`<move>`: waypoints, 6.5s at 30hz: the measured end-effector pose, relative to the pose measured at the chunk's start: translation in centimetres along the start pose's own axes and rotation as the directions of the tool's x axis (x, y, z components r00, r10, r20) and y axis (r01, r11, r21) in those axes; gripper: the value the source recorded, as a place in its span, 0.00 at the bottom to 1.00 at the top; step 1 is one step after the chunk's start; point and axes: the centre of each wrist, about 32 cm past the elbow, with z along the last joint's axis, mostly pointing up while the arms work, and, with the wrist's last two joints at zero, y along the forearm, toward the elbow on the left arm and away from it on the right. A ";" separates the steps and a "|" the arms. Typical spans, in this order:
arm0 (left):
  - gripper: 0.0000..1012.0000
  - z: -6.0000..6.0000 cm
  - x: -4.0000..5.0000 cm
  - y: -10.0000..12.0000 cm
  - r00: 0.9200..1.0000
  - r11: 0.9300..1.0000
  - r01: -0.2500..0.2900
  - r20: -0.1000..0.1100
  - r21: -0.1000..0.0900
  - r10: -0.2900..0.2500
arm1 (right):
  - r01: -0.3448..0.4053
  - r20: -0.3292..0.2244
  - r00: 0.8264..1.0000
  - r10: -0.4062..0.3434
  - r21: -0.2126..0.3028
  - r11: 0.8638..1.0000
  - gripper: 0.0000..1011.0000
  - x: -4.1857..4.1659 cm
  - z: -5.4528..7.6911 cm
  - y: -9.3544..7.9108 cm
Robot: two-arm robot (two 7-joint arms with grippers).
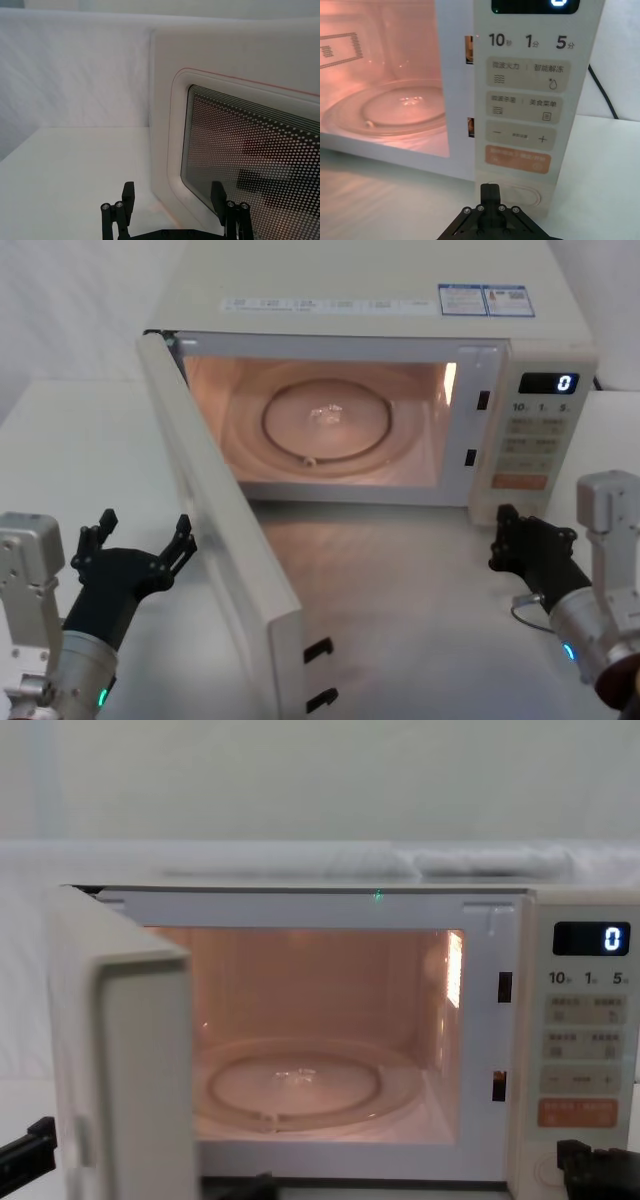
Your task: Press the button to open the microwave door with one hand; close the microwave door with the other hand.
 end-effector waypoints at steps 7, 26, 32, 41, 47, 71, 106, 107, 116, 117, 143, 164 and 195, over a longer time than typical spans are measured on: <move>0.99 0.0 0.00 0.0 1.000 1.000 0.000 0.000 0.000 0.000 | -0.018 -0.004 1.000 0.018 0.006 1.000 0.00 -0.23 0.6 -1.7; 0.99 0.0 0.00 0.0 1.000 1.000 0.000 0.000 0.000 0.000 | 0.041 0.053 0.997 -0.046 0.091 0.995 0.00 3.46 4.1 -4.2; 0.99 0.0 0.00 0.0 1.000 1.000 0.000 0.000 0.000 0.000 | 0.091 0.051 0.994 -0.097 0.118 0.989 0.00 5.25 4.6 -4.5; 0.99 0.0 0.00 0.0 1.000 1.000 0.000 0.000 0.000 0.000 | 0.117 0.015 0.993 -0.120 0.148 0.982 0.00 7.77 4.7 -4.8; 0.99 0.0 0.00 0.0 1.000 1.000 0.000 0.000 0.000 0.000 | 0.085 -0.022 0.996 -0.082 0.154 0.984 0.00 9.02 4.4 -4.9; 0.99 0.0 0.00 0.0 1.000 1.000 0.000 0.000 0.000 0.000 | 0.039 -0.035 0.999 -0.034 0.146 0.989 0.30 9.39 4.2 -4.9; 0.99 0.0 0.00 0.0 1.000 1.000 0.000 0.000 0.000 0.000 | 0.043 -0.034 0.999 -0.039 0.146 0.988 0.99 9.37 4.2 -4.9; 0.99 0.0 0.00 0.0 1.000 1.000 0.000 0.000 0.000 0.000 | 0.043 -0.034 0.999 -0.039 0.146 0.988 0.99 9.37 4.2 -4.9; 0.99 0.0 0.00 0.0 1.000 1.000 0.000 0.000 0.000 0.000 | 0.043 -0.034 0.999 -0.039 0.145 0.988 0.99 9.37 4.2 -4.9; 0.99 0.0 0.00 0.0 1.000 1.000 0.000 0.000 0.000 0.000 | 0.043 -0.034 0.999 -0.039 0.146 0.988 0.99 9.37 4.2 -4.9; 0.99 0.0 0.00 0.0 1.000 1.000 0.000 0.000 0.000 0.000 | 0.043 -0.034 0.999 -0.039 0.146 0.988 0.99 9.37 4.2 -4.9; 0.80 0.0 0.00 0.0 1.000 1.000 0.000 0.000 0.000 0.000 | 0.043 -0.034 0.999 -0.039 0.146 0.988 0.99 9.37 4.2 -4.9; 0.00 0.0 0.00 0.0 1.000 1.000 0.000 0.000 0.000 0.000 | 0.043 -0.034 0.999 -0.039 0.146 0.988 0.99 9.37 4.2 -4.9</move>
